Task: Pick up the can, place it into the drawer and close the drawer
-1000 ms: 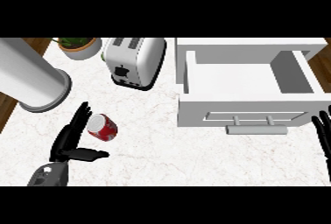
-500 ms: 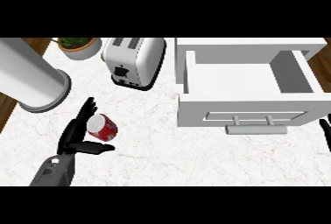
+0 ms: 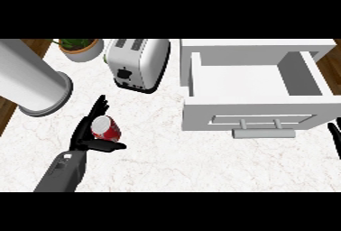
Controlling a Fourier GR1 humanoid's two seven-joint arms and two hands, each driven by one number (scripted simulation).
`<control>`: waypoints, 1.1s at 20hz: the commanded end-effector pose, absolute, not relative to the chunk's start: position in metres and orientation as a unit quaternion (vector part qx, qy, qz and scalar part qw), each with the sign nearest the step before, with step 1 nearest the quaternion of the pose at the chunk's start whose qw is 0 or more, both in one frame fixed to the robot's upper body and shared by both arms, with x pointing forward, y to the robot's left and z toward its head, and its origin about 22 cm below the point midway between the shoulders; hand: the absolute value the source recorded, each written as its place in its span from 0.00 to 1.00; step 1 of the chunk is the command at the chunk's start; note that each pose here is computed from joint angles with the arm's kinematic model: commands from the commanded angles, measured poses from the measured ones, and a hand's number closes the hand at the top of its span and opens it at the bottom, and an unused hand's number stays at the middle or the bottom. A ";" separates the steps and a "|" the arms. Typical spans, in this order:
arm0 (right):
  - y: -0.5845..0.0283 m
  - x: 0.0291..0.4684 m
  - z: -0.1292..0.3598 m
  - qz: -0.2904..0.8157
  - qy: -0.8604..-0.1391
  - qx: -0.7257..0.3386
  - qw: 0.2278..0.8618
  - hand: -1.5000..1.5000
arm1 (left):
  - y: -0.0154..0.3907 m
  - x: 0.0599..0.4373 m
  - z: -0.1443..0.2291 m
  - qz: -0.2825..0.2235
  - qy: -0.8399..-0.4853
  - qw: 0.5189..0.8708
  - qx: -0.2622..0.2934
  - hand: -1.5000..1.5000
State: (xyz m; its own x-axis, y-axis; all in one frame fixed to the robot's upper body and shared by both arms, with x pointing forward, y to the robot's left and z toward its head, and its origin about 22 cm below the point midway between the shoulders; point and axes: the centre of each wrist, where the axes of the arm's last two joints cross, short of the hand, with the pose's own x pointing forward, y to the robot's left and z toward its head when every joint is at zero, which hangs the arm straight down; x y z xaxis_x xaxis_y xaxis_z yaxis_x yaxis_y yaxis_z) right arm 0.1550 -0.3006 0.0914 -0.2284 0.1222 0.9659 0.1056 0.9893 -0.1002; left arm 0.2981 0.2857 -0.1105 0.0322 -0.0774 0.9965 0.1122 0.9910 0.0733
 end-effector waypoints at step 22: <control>-0.301 0.142 0.103 -0.005 -0.790 -0.073 0.609 0.00 | 0.283 0.295 -0.094 0.078 -0.720 0.688 0.046 1.00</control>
State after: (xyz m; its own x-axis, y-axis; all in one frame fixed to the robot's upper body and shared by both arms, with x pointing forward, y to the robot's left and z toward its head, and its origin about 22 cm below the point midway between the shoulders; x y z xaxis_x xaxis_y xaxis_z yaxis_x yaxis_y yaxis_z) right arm 0.1406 -0.2995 0.0955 -0.2358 0.1061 0.9660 0.1233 0.9893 -0.0785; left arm 0.3080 0.2813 -0.0898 -0.0230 0.0322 0.9992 -0.0374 0.9988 -0.0330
